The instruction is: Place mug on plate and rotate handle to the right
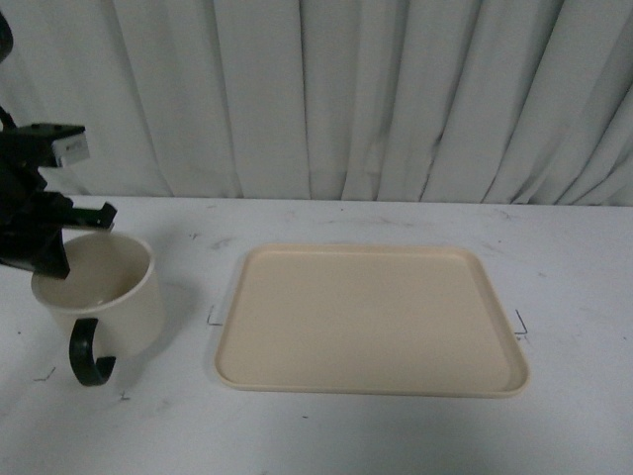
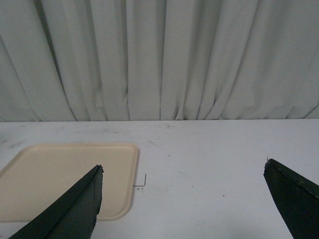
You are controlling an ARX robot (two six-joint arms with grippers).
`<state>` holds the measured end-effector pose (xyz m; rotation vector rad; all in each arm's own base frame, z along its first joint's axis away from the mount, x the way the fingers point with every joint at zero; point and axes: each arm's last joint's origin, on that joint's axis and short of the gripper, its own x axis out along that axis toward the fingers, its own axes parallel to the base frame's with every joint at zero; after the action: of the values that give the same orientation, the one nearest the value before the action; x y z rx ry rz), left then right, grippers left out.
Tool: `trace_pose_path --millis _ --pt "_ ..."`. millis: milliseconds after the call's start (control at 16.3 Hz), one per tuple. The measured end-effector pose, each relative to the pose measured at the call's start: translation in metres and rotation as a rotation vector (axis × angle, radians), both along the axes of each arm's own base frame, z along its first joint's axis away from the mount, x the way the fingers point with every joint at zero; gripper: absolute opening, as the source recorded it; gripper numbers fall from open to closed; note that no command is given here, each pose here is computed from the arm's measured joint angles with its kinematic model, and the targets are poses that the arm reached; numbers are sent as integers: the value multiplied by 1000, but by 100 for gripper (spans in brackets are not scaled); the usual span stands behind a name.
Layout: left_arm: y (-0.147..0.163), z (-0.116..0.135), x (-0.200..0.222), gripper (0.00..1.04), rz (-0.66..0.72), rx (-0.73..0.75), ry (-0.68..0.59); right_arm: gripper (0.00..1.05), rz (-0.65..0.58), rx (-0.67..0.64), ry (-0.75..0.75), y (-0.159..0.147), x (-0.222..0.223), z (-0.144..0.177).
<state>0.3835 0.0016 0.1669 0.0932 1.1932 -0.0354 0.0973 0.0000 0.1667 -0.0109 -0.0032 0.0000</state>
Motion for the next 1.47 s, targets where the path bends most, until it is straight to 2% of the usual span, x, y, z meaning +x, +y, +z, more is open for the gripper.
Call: trace_pose_path --millis 123,307,429,552,797,981,1103,1287,1349,1410,1471 --pt "-20 17 5 3 -3 -13 -37 98 0 0 0 0 0 0" --pt "-111 45 20 3 -130 -136 -87 98 0 0 0 0 0 0" --pt "-170 39 27 3 -237 -173 -78 98 0 0 0 0 0 0" --pt "-204 17 33 3 -285 -174 -15 98 0 0 0 0 0 0" --pt "-206 -16 50 3 -232 -109 48 98 0 0 0 0 0 0" --pt "-207 -25 56 3 -211 -90 74 98 0 0 0 0 0 0" --pt "-214 -23 54 22 -232 -103 84 98 0 0 0 0 0 0" --pt "-224 -17 45 53 -339 -158 33 98 0 0 0 0 0 0" --pt "-223 -7 34 64 -414 -204 -33 98 0 0 0 0 0 0" --pt "-219 15 20 75 -488 -273 -163 98 0 0 0 0 0 0" --pt "-209 46 2 85 -516 -325 -352 98 0 0 0 0 0 0"
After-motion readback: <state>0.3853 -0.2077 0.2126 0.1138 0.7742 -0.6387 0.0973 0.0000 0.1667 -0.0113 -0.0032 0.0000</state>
